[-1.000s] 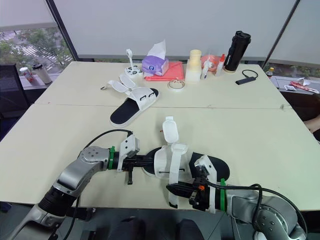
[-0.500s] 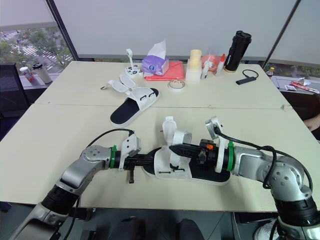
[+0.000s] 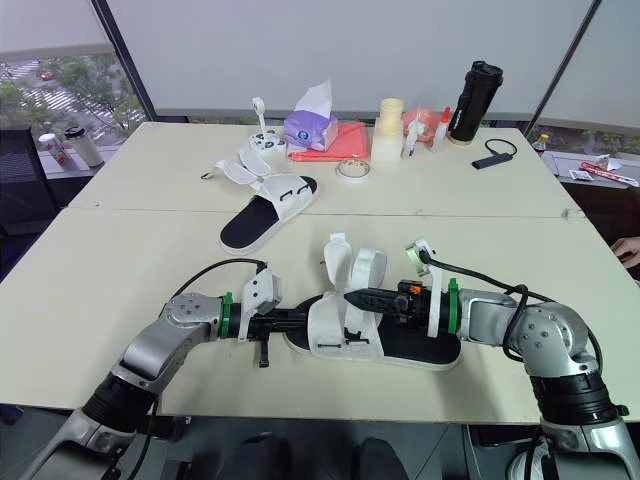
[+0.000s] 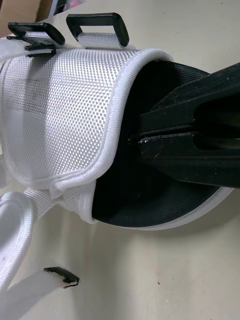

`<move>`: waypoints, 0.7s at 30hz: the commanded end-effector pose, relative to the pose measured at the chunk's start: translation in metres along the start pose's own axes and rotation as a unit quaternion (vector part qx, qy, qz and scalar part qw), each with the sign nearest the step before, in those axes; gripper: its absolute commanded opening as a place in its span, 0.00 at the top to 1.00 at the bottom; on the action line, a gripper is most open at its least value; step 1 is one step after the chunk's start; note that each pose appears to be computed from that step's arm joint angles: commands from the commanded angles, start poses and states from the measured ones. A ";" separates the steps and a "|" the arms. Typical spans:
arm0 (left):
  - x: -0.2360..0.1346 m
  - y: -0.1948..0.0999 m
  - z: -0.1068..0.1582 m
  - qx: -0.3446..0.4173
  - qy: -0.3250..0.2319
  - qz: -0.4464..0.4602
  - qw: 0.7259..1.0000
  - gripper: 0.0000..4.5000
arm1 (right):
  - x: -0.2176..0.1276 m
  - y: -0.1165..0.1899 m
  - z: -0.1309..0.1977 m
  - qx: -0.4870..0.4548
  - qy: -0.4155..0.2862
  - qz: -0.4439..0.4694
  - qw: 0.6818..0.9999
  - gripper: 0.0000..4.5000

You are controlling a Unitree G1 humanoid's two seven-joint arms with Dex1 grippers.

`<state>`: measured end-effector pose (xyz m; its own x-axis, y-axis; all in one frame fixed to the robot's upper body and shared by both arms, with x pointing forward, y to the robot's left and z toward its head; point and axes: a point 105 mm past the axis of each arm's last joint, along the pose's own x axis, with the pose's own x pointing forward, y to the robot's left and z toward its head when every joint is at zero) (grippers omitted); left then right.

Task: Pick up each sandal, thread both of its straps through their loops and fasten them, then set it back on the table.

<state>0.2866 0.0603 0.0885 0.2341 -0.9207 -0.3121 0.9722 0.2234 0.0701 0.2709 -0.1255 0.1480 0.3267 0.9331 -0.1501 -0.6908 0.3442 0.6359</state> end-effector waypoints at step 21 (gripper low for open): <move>0.001 0.000 -0.002 0.005 0.005 0.001 1.000 1.00 | -0.003 -0.011 -0.033 -0.052 0.085 -0.040 0.994 0.99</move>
<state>0.2864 0.0594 0.0895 0.2327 -0.9232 -0.3057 0.9725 0.2187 0.0797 0.2605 -0.1311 0.1198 0.3006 0.9079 -0.2920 -0.6978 0.4181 0.5816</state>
